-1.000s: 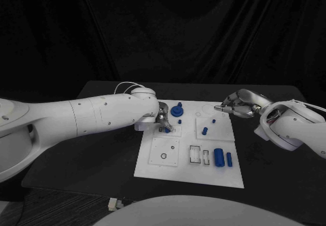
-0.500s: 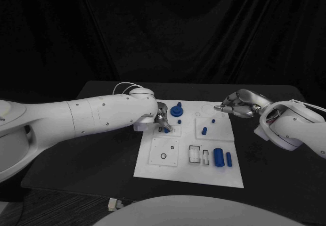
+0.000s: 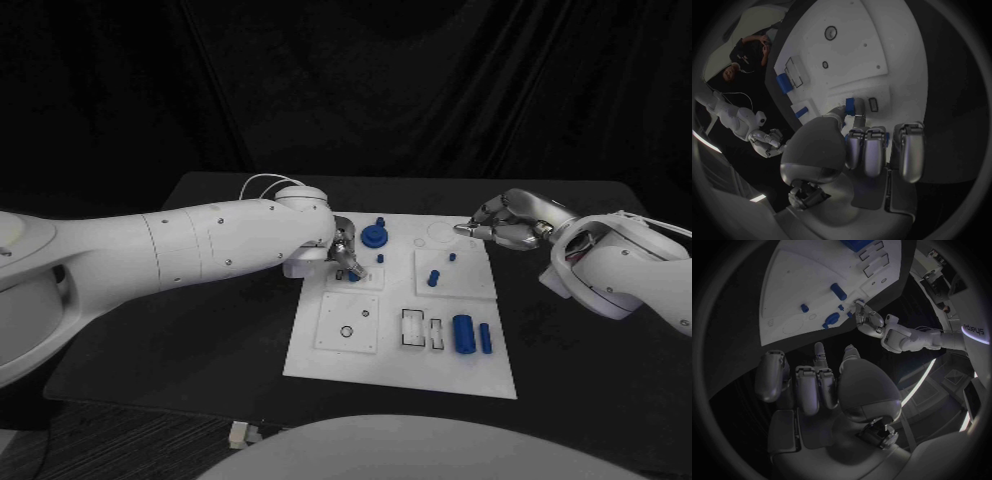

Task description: Assemble the parts on the task board

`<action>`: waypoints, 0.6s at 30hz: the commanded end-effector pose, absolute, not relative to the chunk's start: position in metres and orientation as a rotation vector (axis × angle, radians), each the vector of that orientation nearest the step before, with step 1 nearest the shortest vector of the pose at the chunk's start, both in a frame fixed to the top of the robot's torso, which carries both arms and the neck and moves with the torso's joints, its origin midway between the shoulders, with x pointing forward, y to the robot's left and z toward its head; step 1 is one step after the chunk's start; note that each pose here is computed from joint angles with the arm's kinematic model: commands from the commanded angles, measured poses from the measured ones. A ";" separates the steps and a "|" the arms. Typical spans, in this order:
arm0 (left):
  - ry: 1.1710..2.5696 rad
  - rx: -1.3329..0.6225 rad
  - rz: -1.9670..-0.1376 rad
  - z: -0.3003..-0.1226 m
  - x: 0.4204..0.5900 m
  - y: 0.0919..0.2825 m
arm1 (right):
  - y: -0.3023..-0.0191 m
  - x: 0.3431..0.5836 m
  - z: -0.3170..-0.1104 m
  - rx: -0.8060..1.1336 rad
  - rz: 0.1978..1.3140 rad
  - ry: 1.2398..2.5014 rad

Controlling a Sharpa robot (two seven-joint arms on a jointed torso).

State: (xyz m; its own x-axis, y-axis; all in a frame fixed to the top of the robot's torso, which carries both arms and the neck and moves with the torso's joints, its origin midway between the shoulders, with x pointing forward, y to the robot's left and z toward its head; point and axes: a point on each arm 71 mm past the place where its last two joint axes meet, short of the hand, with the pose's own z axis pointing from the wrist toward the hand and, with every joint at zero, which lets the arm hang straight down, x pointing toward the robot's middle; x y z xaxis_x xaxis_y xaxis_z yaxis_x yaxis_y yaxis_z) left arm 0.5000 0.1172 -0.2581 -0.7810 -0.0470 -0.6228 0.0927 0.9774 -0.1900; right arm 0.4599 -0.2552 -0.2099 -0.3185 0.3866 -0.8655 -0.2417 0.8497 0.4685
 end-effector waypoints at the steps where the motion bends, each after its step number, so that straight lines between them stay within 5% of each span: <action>1: 2.501 0.078 -0.232 -0.256 0.501 0.119 | -0.257 0.460 -0.211 0.117 0.618 1.797; 18: 2.592 0.227 -0.204 -0.243 0.513 0.113 | -0.256 0.459 -0.211 0.115 0.619 1.800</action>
State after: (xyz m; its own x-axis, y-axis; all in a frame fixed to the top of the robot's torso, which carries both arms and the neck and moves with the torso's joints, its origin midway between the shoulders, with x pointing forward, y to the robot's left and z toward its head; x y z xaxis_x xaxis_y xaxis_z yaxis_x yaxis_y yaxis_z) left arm 0.5155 0.1157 -0.2427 -0.8268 0.0776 -0.5571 0.1561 0.9832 -0.0947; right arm 0.4599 -0.2553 -0.2100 -0.3198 0.3858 -0.8653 -0.2415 0.8500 0.4682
